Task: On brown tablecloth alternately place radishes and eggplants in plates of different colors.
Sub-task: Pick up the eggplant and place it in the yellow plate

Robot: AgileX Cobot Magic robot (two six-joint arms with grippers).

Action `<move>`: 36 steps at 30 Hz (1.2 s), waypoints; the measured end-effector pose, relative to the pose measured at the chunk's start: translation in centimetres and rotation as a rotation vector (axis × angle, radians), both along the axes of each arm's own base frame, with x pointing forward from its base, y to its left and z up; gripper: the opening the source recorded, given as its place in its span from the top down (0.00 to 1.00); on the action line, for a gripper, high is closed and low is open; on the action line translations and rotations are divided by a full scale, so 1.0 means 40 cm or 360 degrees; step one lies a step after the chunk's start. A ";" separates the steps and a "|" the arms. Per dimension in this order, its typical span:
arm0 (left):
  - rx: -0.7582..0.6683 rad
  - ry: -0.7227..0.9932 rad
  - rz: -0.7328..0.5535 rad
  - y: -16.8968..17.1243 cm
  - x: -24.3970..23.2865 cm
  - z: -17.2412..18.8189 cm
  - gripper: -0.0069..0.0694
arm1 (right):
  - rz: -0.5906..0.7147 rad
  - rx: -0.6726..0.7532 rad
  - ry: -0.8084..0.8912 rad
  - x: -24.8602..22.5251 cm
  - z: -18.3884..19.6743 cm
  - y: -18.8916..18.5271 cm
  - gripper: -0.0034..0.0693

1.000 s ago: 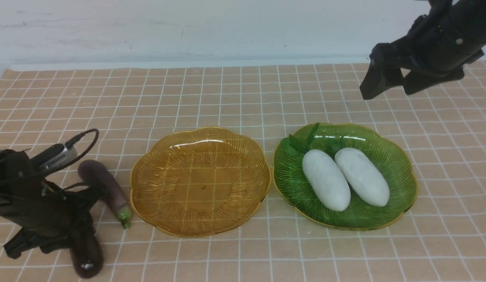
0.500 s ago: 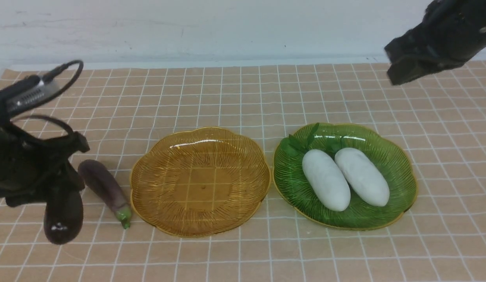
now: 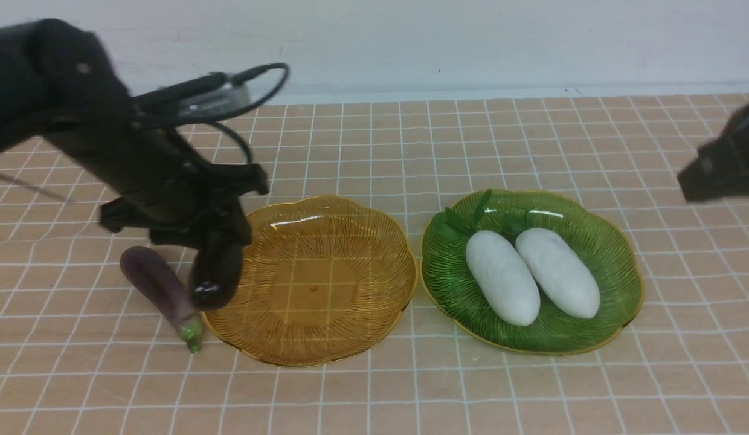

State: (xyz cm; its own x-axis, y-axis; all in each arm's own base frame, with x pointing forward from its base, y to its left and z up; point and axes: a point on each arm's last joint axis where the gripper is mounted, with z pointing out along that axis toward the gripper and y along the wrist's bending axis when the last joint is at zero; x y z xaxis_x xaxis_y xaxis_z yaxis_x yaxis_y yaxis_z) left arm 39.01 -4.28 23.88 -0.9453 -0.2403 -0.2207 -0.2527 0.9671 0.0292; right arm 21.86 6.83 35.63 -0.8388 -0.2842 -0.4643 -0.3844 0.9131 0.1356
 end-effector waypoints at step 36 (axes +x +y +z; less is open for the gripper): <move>0.0112 0.0180 0.0031 0.025 0.052 -0.067 0.56 | 0.0012 0.0040 0.0007 -0.001 0.001 0.006 0.97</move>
